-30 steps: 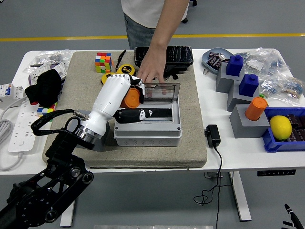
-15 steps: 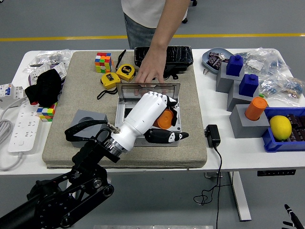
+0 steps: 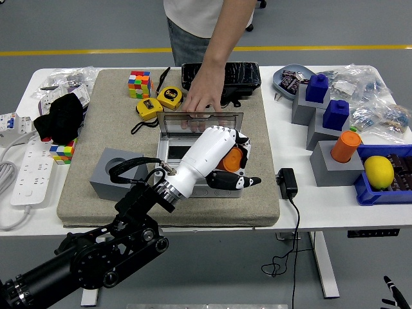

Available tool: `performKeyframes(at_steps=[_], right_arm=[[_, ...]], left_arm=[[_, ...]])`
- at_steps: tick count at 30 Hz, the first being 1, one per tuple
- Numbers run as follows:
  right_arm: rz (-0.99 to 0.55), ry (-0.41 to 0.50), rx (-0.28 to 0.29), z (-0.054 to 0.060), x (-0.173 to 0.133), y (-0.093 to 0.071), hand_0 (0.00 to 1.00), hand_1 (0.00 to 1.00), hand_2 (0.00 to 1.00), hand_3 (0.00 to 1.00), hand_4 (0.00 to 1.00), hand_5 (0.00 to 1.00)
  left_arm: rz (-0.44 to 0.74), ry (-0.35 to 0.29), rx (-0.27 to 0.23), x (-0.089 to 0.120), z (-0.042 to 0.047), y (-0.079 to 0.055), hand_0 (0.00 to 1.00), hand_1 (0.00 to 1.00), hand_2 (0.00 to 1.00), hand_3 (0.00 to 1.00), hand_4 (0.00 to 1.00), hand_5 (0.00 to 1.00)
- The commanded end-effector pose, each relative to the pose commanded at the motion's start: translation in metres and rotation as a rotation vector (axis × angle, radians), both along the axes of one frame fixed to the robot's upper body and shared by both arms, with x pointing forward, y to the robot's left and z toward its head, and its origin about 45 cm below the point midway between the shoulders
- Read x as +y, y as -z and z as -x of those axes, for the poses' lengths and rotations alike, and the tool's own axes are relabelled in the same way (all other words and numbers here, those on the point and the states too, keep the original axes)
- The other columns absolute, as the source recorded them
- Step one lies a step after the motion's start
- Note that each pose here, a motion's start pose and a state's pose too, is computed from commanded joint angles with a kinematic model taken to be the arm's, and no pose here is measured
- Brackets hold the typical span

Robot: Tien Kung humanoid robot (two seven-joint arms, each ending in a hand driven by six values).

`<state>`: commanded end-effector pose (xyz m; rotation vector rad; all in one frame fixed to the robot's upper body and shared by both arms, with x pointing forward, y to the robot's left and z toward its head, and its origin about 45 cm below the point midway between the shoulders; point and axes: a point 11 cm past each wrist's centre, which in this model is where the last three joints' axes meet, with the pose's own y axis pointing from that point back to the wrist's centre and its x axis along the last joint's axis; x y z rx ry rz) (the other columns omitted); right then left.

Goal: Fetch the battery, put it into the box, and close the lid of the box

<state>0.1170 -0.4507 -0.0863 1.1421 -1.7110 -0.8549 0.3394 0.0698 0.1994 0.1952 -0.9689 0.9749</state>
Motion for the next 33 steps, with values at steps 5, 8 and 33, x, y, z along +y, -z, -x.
performKeyframes(at_steps=[5,8,33], right_arm=[[0.000,-0.003,0.001,0.000,0.000,0.000,0.882,0.792,0.762,0.790,0.998,0.998],[0.000,-0.003,0.001,0.000,0.000,0.000,0.883,0.792,0.762,0.791,0.998,0.998],[0.000,-0.002,0.003,0.001,0.000,0.000,0.881,0.792,0.761,0.791,0.998,0.998]], left_arm=[[-0.012,-0.038,0.003,0.007,-0.0153,0.004,0.041,0.002,0.002,0.002,0.998,0.219],[-0.022,-0.054,0.015,0.012,-0.0221,0.009,0.041,0.002,0.002,0.002,0.998,0.326],[-0.085,-0.105,0.061,0.034,-0.0356,0.035,0.046,0.002,0.002,0.002,0.998,0.726]])
